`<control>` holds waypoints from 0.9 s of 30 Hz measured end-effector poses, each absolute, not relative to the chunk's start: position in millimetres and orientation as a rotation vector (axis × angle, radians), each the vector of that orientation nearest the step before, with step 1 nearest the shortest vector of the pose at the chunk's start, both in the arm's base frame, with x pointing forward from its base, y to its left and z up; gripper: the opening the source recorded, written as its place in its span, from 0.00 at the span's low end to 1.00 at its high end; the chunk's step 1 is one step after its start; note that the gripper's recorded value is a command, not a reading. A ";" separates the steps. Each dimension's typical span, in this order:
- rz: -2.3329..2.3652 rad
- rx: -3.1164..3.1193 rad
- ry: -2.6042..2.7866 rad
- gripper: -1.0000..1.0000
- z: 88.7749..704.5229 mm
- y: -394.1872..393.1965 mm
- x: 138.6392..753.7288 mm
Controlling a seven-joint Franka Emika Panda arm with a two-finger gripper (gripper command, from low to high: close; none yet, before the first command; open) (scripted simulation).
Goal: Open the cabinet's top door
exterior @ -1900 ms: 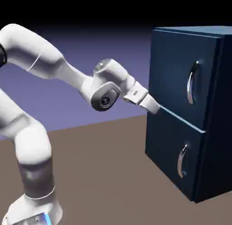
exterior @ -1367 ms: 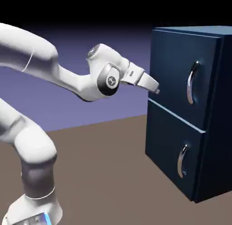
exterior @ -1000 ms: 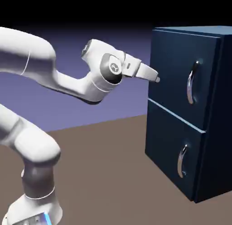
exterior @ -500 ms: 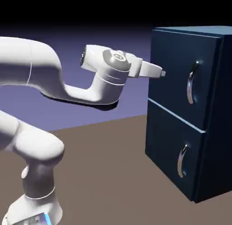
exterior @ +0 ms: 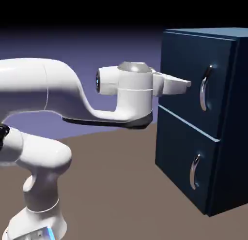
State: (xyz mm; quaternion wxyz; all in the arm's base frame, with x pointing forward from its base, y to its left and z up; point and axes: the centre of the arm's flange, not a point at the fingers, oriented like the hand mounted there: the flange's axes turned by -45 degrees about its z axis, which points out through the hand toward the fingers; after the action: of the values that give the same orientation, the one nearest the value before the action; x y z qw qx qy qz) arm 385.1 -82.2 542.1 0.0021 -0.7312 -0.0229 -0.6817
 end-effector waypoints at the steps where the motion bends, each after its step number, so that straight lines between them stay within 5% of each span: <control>1: -2.148 -2.281 -0.069 0.50 538.9 -86.5 387.3; 13: -2.194 -2.195 -0.055 0.50 512.6 -114.9 445.1; 14: -2.195 -2.195 -0.056 0.00 512.6 -113.8 454.5; 27: -2.295 -2.294 0.170 0.00 512.7 -81.2 388.8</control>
State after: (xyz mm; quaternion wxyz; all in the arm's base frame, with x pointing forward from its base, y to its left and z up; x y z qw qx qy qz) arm 388.8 -81.2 512.7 -0.0537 -0.7049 0.0523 -0.7053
